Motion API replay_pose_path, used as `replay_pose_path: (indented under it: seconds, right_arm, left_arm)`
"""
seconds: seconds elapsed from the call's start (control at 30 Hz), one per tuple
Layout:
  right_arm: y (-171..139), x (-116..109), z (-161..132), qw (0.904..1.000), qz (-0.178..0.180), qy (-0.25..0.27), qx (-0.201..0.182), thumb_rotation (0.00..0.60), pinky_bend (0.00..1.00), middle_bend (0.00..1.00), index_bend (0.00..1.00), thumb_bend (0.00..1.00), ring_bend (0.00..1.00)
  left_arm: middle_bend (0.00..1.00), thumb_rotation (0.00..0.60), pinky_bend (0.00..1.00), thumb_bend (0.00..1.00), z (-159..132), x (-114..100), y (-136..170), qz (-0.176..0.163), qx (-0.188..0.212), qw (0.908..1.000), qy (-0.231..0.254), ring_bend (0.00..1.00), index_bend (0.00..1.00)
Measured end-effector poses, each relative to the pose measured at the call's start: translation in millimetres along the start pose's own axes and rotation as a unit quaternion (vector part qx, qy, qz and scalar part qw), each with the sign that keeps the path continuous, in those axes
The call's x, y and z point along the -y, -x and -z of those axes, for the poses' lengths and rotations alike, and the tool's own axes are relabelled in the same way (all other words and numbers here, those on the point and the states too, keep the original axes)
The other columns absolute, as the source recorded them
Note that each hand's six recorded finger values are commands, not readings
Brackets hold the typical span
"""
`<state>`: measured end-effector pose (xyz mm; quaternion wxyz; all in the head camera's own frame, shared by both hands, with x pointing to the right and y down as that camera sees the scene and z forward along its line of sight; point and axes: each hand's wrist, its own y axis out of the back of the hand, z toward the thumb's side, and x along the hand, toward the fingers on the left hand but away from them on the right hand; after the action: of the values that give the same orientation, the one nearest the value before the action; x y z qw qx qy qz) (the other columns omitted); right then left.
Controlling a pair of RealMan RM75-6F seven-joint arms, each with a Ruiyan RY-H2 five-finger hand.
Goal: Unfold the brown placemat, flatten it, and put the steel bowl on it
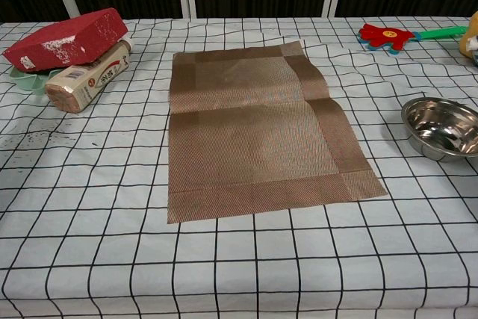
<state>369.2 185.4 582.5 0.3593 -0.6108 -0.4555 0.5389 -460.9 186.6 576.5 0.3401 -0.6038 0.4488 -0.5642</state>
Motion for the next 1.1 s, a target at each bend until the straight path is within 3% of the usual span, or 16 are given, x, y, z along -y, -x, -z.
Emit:
replay_pose_path:
  seconds: [0.53, 0.8, 1.1]
  right_arm:
    - [-6.6, 25.9, 8.2, 0.9982, -0.033, -0.039, -0.03, 0.6, 0.21, 0.05, 0.07, 0.04, 0.11]
    - [-5.2, 11.3, 9.1, 0.9989, -0.001, -0.037, -0.03, 0.6, 0.21, 0.05, 0.07, 0.05, 0.11]
    - [-9.1, -11.4, 17.2, 0.9982, 0.023, -0.051, -0.023, 0.6, 0.21, 0.05, 0.07, 0.06, 0.11]
  left_arm:
    - [0.0, 0.6, 0.05, 0.0, 1.4, 2.6, -1.1, 0.0, -0.001, 0.9997, -0.025, 0.0, 0.0]
    - [0.0, 0.6, 0.05, 0.0, -10.9, 1.0, -1.0, 0.002, 0.022, 0.9981, -0.057, 0.0, 0.0]
    - [0.0, 0.6, 0.05, 0.0, -63.2, 3.1, -16.8, 0.021, 0.091, 0.9903, -0.102, 0.0, 0.0]
